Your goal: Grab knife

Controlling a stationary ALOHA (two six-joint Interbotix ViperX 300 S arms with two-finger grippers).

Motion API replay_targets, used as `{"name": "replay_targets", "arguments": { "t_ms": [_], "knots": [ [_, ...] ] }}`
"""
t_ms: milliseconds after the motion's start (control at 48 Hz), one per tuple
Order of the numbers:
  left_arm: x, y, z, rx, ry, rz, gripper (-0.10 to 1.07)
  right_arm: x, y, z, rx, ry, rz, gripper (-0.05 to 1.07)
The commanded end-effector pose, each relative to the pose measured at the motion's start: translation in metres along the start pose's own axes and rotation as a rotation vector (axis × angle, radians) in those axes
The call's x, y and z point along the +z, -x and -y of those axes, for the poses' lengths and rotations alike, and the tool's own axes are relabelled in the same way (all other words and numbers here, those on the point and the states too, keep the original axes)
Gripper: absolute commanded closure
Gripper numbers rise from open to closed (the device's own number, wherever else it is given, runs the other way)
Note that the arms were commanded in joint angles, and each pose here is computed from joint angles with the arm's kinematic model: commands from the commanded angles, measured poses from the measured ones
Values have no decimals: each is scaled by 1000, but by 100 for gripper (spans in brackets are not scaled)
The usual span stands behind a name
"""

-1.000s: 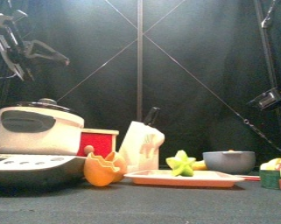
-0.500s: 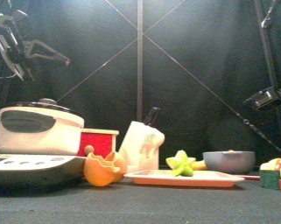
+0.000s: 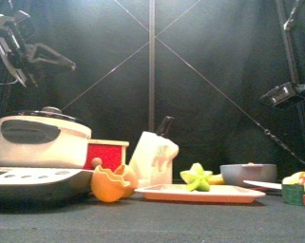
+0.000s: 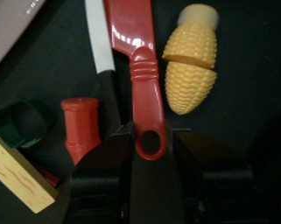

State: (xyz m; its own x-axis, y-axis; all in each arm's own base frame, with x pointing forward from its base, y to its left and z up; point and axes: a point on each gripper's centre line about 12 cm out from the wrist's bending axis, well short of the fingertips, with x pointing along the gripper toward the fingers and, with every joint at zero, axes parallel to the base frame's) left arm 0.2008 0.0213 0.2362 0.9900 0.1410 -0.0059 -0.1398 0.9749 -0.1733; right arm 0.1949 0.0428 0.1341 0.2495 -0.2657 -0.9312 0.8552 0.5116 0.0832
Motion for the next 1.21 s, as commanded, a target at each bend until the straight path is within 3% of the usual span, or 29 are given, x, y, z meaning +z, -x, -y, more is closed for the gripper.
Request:
{"name": "replay_targets", "arguments": {
  "t_ms": [0,562,1188],
  "knots": [
    [11,-4,2,-3,2,35,89,4,9,-4,34,-14,10,48],
    [11,-4,2,-1,1,34,89,-2,26,-20,109,27,13,48],
    [11,-4,1,-1,3,34,89,1,39,-10,90,33,46,48]
  ]
}}
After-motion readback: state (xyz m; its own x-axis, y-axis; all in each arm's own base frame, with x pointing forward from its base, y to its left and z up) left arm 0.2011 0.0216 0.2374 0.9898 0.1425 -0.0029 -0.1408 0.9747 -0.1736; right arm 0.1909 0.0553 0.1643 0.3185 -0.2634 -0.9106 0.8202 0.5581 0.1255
